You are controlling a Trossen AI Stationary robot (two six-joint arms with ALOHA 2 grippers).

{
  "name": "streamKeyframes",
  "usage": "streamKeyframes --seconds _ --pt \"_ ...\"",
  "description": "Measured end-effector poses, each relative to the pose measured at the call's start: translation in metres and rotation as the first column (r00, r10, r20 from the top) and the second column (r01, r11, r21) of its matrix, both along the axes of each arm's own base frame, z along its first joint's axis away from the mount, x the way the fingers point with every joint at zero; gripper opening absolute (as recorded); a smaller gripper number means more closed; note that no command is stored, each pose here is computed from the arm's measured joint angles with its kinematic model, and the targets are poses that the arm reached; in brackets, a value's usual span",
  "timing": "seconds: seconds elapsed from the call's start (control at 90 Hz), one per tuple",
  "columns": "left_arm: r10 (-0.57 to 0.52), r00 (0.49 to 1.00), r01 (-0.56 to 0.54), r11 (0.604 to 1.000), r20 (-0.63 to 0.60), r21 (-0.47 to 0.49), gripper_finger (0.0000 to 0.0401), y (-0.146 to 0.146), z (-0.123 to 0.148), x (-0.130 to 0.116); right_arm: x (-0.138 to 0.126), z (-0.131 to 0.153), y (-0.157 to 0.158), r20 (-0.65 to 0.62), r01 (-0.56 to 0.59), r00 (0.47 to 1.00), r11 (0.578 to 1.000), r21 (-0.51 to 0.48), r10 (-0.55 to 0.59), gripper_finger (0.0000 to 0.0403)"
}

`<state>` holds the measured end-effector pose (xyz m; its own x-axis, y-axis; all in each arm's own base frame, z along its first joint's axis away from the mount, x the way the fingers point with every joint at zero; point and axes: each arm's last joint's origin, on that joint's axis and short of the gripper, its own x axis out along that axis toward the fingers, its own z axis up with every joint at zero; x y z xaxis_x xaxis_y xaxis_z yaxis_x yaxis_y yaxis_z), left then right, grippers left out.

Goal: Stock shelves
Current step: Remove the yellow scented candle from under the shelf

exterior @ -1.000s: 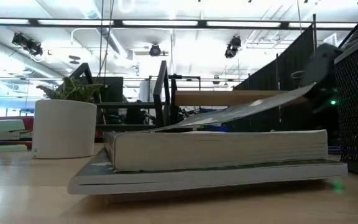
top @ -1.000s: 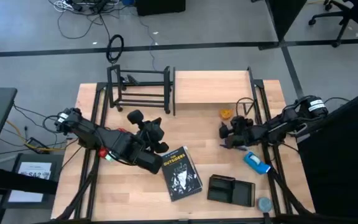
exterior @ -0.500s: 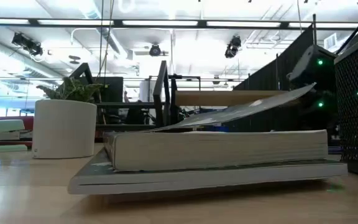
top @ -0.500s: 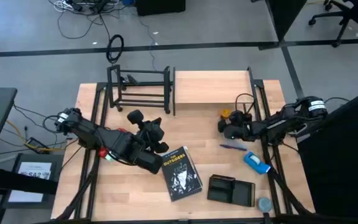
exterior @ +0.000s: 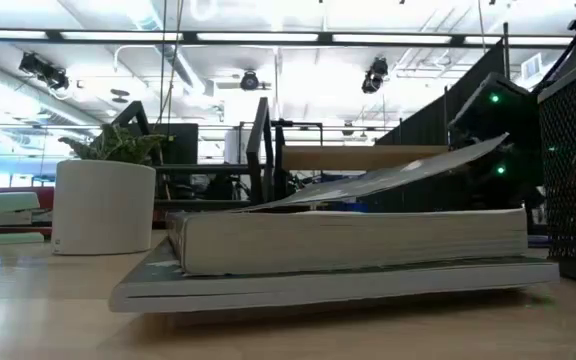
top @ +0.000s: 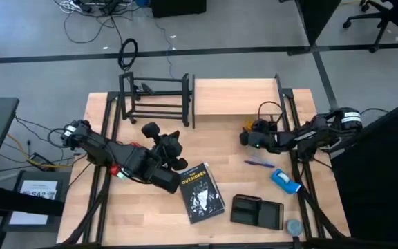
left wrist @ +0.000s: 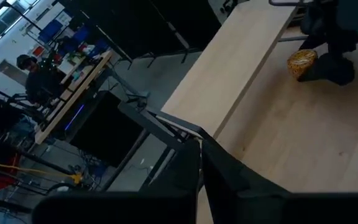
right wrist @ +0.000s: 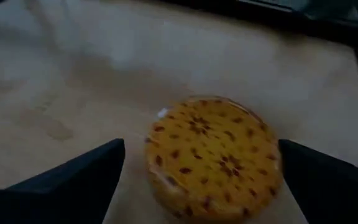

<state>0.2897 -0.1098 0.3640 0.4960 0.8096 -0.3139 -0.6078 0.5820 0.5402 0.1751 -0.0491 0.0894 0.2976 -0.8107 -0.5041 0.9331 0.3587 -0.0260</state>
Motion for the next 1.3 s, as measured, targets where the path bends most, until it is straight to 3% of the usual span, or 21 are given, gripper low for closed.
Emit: streamKeyframes --seconds 0.311,0.456,0.644,0.844,1.0,1.156,1.3 --pt "-0.001 1.0 0.001 1.0 -0.002 -0.005 0.0 0.0 0.0 0.0 0.006 -0.008 -0.013 -0.04 -0.078 0.996 0.997 0.03 0.079 0.0371" --pt "-0.002 1.0 0.001 1.0 -0.003 -0.005 0.0 0.0 0.0 0.0 0.009 -0.008 -0.016 -0.03 -0.118 0.992 0.992 0.037 0.119 0.0337" --pt "-0.002 1.0 0.002 1.0 -0.004 -0.007 0.0 0.0 0.0 0.0 0.009 -0.009 -0.016 -0.038 -0.143 0.989 0.988 0.055 0.145 0.0258" --pt "-0.003 1.0 0.003 1.0 -0.005 -0.009 0.0 0.0 0.0 0.0 0.012 -0.007 -0.01 -0.025 -0.203 0.978 0.976 0.075 0.206 0.0257" --pt "-0.006 1.0 0.006 1.0 -0.006 -0.011 0.0 -0.001 0.0 0.0 0.024 0.01 0.007 0.051 -0.405 0.914 0.905 0.131 0.402 0.0257" --pt "-0.021 1.0 0.02 0.999 -0.023 -0.048 0.0 -0.002 -0.002 0.0 0.039 0.04 0.03 0.067 -0.518 0.855 0.846 0.124 0.514 0.0257" --pt "-0.032 0.999 0.031 0.998 -0.022 -0.056 0.0 -0.005 -0.002 -0.001 0.054 0.075 0.058 0.134 -0.659 0.751 0.749 0.074 0.647 0.0257"
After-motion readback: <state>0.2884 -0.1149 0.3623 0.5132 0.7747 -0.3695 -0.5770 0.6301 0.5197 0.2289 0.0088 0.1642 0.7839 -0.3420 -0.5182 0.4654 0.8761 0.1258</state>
